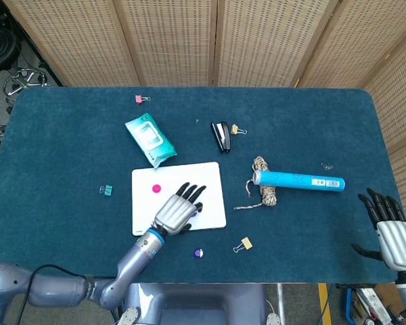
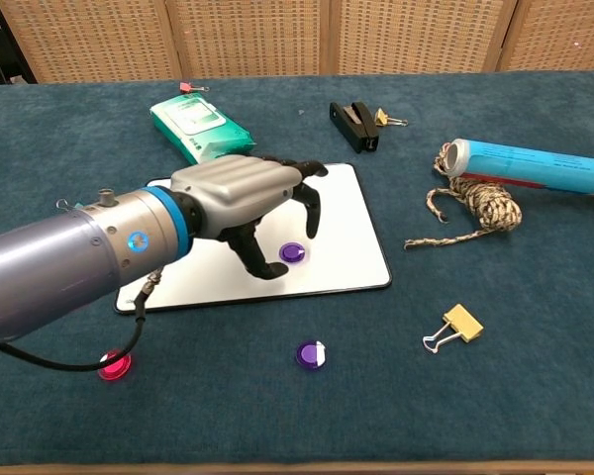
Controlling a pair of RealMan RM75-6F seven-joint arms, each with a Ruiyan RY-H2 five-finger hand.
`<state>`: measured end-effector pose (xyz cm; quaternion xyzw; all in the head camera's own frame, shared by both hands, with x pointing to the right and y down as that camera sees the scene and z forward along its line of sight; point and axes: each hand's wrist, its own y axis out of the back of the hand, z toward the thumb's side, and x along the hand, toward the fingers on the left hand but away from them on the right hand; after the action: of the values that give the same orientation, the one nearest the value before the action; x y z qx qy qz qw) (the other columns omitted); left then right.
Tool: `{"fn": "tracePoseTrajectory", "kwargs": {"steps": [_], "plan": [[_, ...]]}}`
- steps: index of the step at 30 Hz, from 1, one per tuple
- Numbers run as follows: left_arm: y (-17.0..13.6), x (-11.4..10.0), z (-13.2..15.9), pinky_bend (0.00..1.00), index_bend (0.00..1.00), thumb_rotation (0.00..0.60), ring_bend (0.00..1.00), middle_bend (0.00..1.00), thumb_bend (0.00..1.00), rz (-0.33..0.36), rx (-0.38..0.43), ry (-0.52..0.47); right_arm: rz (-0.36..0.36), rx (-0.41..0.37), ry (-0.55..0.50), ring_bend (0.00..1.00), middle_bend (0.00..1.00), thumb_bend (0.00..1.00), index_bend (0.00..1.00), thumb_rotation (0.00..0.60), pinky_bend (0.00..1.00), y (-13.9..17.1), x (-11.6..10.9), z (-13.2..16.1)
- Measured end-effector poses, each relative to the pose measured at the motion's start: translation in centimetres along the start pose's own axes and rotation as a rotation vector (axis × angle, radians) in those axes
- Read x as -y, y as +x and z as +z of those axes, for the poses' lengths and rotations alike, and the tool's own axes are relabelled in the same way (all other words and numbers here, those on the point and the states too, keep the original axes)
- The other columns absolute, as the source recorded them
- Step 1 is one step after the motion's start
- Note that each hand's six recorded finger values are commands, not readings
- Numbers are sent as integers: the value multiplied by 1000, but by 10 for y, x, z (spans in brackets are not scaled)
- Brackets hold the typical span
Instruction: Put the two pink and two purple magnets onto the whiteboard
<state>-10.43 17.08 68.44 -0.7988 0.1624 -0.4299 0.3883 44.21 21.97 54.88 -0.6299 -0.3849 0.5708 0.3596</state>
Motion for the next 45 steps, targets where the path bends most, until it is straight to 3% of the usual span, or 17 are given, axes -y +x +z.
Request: {"fn": "tracePoseTrajectory", "kwargs": {"steps": [9,17,26,34,45], "plan": [[-51,-1,-26,0,429,600,0,0,291,-27,39,-25,4,-10,6,0,0,0,0,600,0,1,2,5],[-115,3,-76,0,429,600,0,0,291,-60,7,-15,5,-20,10,0,0,0,0,600,0,3,3,9],[-166,21,-94,0,429,600,0,0,291,-138,46,-33,11,-30,18,0,0,0,0,600,0,5,6,14],[-176,33,-105,0,388,600,0,0,282,-163,37,1,11,-25,17,0,0,0,0,600,0,4,5,12],[-167,51,-95,0,357,600,0,0,258,-184,68,5,6,-20,12,0,0,0,0,600,0,5,4,11]]}}
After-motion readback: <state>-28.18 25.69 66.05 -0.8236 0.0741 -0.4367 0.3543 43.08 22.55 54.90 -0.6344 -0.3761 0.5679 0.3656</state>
